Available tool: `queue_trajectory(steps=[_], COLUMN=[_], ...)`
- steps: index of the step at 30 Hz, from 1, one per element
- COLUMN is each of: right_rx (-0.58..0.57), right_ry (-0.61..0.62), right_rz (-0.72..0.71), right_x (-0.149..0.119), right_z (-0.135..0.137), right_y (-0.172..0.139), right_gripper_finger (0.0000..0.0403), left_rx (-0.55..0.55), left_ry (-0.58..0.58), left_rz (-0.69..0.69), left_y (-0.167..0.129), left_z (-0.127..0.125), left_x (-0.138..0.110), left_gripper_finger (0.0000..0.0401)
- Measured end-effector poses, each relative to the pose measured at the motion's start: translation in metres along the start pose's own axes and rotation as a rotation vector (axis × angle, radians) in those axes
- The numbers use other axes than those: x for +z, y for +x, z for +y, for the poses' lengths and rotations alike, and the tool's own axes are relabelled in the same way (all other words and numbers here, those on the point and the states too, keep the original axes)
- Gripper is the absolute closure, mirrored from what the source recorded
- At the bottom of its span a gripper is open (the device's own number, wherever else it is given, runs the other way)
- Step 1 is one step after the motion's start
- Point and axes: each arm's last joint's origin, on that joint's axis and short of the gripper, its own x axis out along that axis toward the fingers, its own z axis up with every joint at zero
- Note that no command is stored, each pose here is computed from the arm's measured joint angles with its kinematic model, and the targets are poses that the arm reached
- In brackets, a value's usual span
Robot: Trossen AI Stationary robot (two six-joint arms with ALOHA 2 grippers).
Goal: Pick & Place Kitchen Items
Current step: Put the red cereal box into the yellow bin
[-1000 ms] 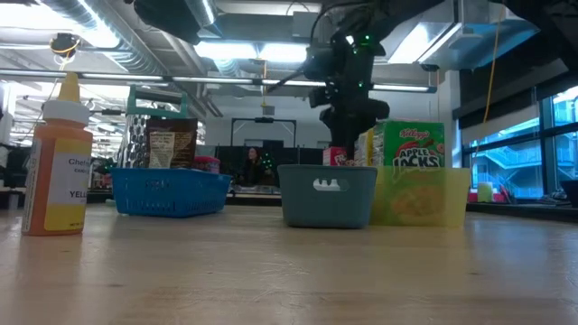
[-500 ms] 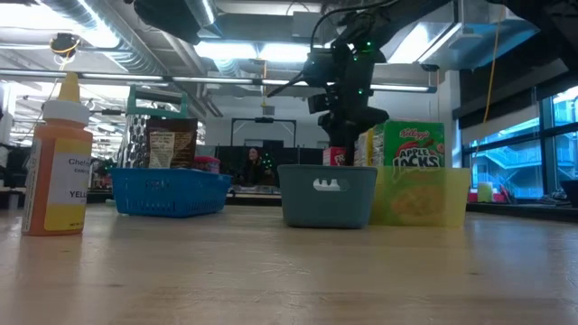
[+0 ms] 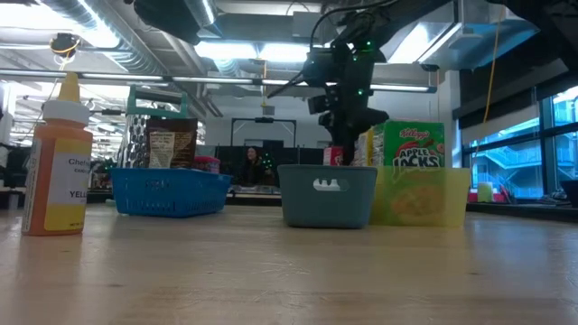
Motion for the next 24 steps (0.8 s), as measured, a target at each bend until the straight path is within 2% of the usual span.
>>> queue_trajectory(steps=[5,12,24], right_rx=[-0.069,-0.197,-0.196], right_ry=[0.008,0.058,0.033], right_rz=[0.073,0.203,0.209], right_x=[-0.002,-0.003,0.007], right_z=[-0.002,0.001,0.015], right_y=[0.0,-0.002,-0.003], right_gripper_finger=[0.0255,0.0257,0.0258], left_rx=[0.003,0.009,0.008], left_ry=[0.007,0.017,0.013], left_rz=[0.007,0.02,0.02], left_y=[0.0,0.0,0.0], left_z=[0.0,0.001,0.001], left_x=[-0.001,-0.002,-0.002], left_gripper_finger=[0.0148,0.0148,0.0148])
